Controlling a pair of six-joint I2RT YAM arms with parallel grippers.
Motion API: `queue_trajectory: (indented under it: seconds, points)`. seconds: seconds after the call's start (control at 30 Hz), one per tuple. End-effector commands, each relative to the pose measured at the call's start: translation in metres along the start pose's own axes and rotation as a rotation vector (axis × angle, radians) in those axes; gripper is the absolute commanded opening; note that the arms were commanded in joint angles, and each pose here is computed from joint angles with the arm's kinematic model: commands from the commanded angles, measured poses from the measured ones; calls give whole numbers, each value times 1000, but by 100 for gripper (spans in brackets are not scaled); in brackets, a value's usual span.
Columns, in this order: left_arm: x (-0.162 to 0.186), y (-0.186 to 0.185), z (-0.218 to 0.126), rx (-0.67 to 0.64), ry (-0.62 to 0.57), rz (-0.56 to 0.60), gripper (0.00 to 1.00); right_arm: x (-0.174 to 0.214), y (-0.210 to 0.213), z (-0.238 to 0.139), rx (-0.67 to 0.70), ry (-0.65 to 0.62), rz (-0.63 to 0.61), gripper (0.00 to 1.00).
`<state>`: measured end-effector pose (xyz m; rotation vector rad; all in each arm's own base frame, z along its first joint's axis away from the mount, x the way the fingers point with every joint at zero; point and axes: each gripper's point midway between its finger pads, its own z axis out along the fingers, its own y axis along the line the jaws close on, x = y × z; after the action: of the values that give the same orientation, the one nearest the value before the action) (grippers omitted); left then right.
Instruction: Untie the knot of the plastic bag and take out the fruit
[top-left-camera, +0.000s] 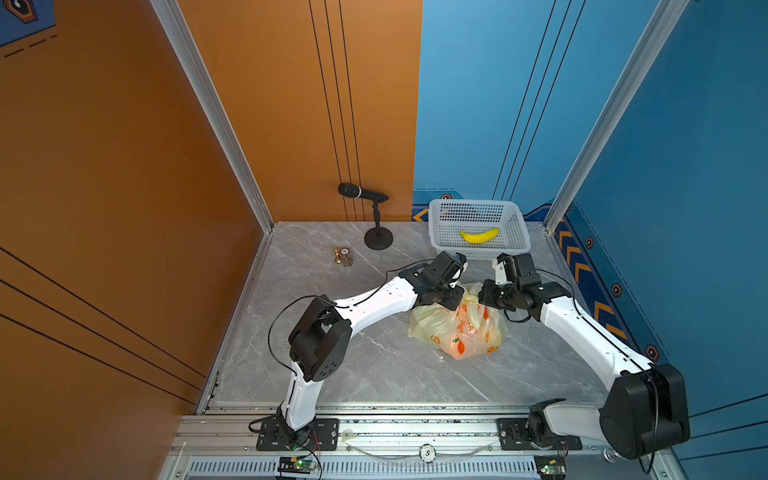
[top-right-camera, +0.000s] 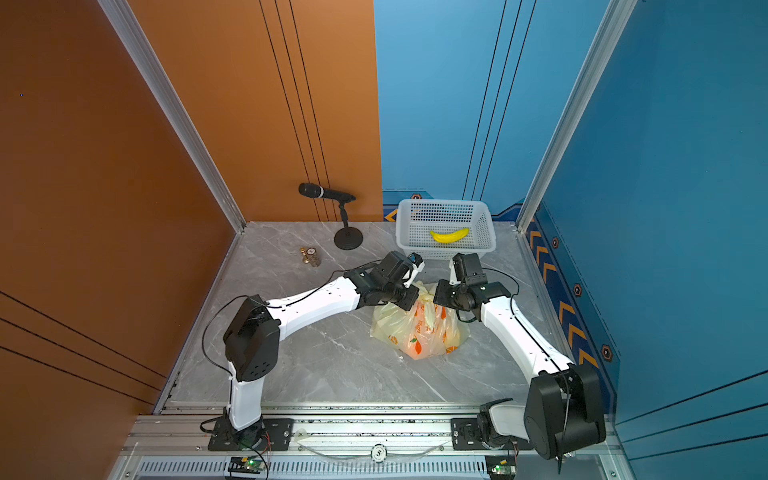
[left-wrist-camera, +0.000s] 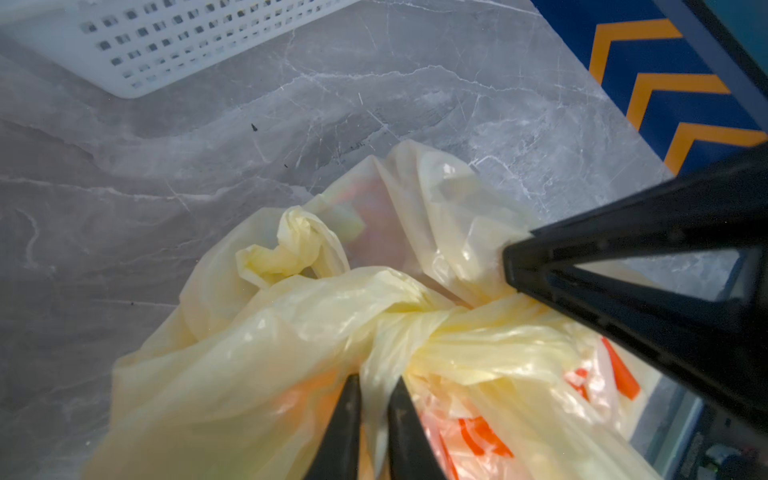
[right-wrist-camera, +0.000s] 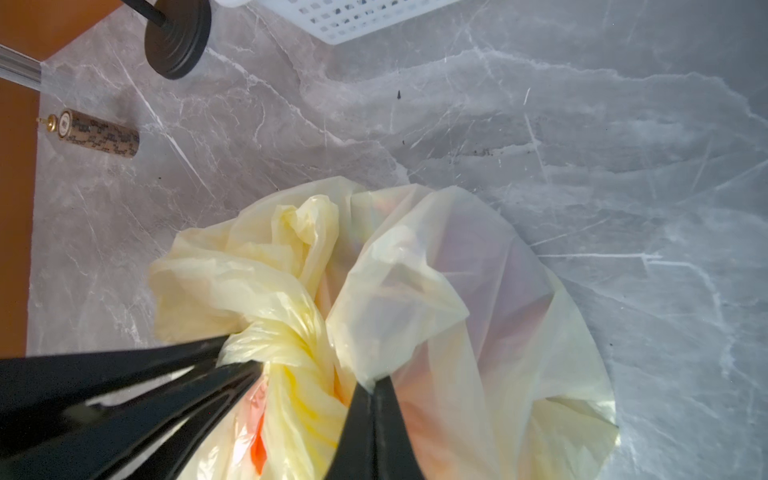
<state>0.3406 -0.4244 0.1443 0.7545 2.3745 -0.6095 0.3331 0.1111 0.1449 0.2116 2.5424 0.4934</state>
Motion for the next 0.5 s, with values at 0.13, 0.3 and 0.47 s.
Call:
queue_trajectory:
  seconds: [0.13,0.3,0.47]
  points:
    - [-3,27,-19,-59,-34,-35,0,-6,-14,-9,56,-69,15,0]
    - [-2,52,-41,-132,-70,-43,0,-8,-27,-18,71,-109,50,0]
    - [5,73,-58,-184,-86,-73,0,-4,-39,-25,80,-120,89,0]
